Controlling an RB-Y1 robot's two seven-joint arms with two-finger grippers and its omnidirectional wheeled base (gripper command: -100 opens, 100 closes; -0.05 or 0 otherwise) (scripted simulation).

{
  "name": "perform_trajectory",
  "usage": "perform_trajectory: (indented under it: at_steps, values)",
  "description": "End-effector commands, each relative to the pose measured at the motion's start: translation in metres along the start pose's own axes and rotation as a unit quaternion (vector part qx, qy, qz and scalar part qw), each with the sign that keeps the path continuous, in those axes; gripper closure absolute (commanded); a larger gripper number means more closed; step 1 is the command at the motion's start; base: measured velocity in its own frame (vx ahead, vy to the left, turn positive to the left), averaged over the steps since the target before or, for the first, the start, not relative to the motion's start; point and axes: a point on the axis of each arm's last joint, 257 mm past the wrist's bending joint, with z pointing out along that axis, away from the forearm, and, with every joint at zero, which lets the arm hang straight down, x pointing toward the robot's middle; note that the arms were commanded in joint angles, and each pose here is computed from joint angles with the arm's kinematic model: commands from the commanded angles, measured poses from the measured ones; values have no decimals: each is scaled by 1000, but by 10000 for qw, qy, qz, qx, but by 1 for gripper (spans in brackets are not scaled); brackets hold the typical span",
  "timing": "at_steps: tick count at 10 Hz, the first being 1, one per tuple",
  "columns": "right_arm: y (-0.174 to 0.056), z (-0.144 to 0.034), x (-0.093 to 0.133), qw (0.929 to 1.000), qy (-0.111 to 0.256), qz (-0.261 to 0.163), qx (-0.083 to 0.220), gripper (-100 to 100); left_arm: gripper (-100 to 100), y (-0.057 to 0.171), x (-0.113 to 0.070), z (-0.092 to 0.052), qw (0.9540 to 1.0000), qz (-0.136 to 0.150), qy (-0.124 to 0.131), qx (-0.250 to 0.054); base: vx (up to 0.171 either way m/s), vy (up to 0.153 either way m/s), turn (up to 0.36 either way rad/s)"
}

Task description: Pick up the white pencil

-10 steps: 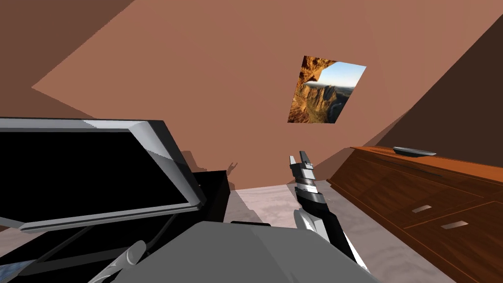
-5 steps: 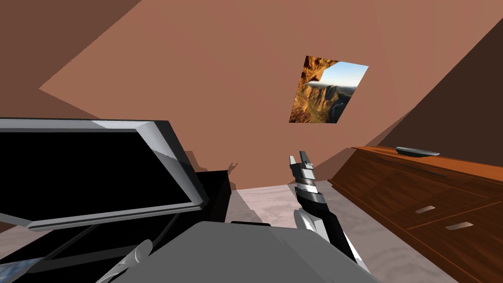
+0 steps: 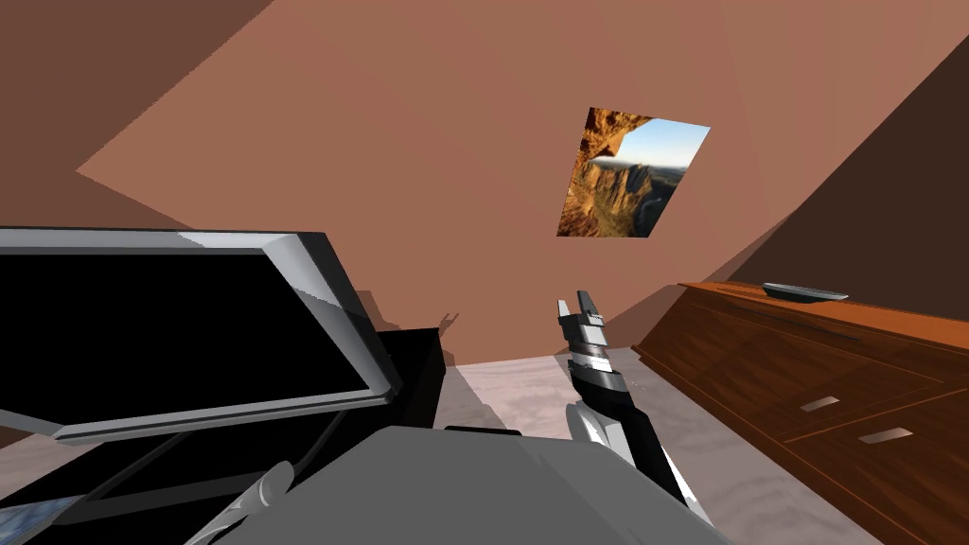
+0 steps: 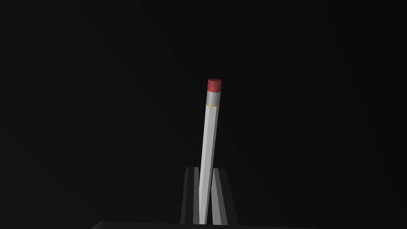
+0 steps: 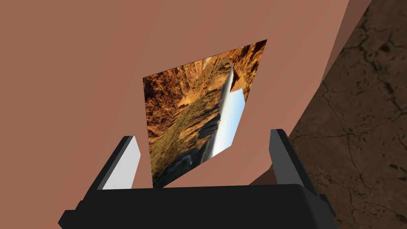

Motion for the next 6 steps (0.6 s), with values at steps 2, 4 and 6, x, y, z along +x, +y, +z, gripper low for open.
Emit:
perform_trajectory:
  at_steps: [2,4,6]
  values:
    - [0,0,0,10000,0,0,0,0,100,0,16,-9,10000,-6,26,-6,6,-59,-25]
    - [0,0,0,10000,0,0,0,0,100,-4,28,-18,10000,-41,14,26,6,-50,-11]
    - [0,0,0,10000,0,0,0,0,0,-3,24,-15,10000,-21,23,18,3,-18,1]
